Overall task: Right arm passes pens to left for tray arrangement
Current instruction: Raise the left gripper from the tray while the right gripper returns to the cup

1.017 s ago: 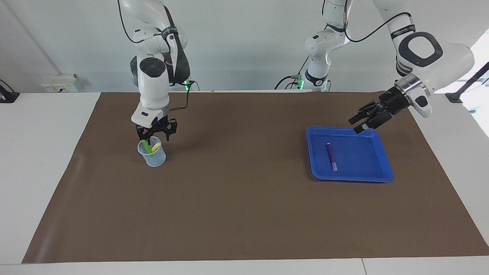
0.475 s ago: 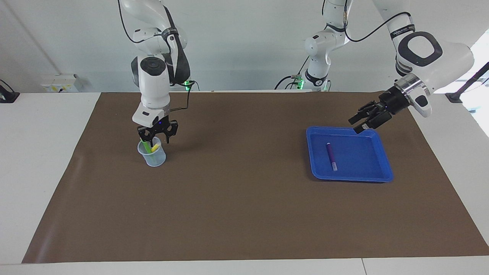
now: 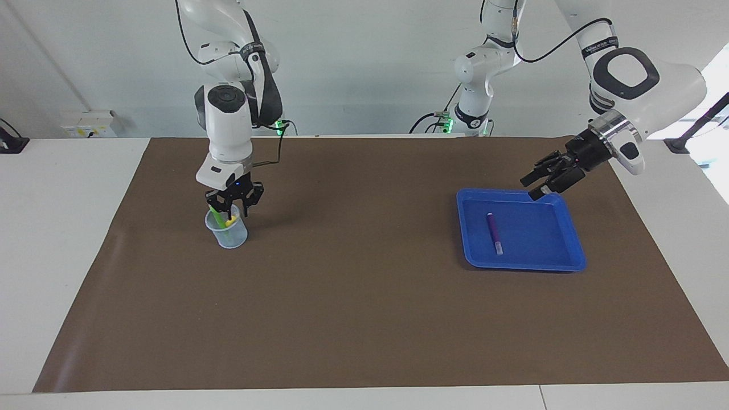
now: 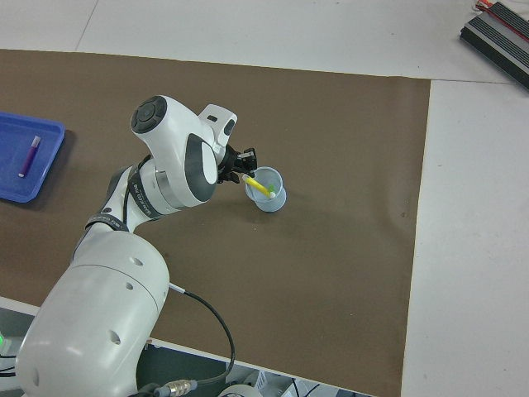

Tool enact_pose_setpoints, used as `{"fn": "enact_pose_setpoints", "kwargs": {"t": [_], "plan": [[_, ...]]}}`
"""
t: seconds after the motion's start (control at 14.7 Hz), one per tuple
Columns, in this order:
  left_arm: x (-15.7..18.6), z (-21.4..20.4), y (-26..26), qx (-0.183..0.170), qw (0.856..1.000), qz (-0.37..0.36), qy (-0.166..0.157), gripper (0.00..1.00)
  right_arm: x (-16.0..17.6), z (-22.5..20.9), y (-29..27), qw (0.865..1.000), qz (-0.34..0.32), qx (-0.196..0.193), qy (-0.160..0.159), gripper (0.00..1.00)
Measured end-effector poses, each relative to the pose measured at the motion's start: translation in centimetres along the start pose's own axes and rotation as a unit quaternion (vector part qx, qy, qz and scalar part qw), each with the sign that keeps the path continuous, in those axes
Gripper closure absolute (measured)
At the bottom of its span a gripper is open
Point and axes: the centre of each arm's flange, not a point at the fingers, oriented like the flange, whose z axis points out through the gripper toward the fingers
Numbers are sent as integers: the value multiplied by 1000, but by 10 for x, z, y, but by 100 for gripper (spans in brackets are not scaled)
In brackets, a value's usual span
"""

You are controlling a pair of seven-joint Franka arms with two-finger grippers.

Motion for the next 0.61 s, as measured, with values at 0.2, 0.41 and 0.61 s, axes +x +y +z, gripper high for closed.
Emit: {"fn": "enact_pose_setpoints", "kwargs": {"t": [0.2,0.41,0.61], "plan": [[0,0,0,0,1000,0,0,0,-1,-2,3,1000,2,-1,2,83],[0,0,0,0,1000,0,0,0,0,-5,6,1000,5,-2,4,83],[0,0,0,0,1000,-1,0,0,1,-27,25,1000,22,-10,8,83]]}}
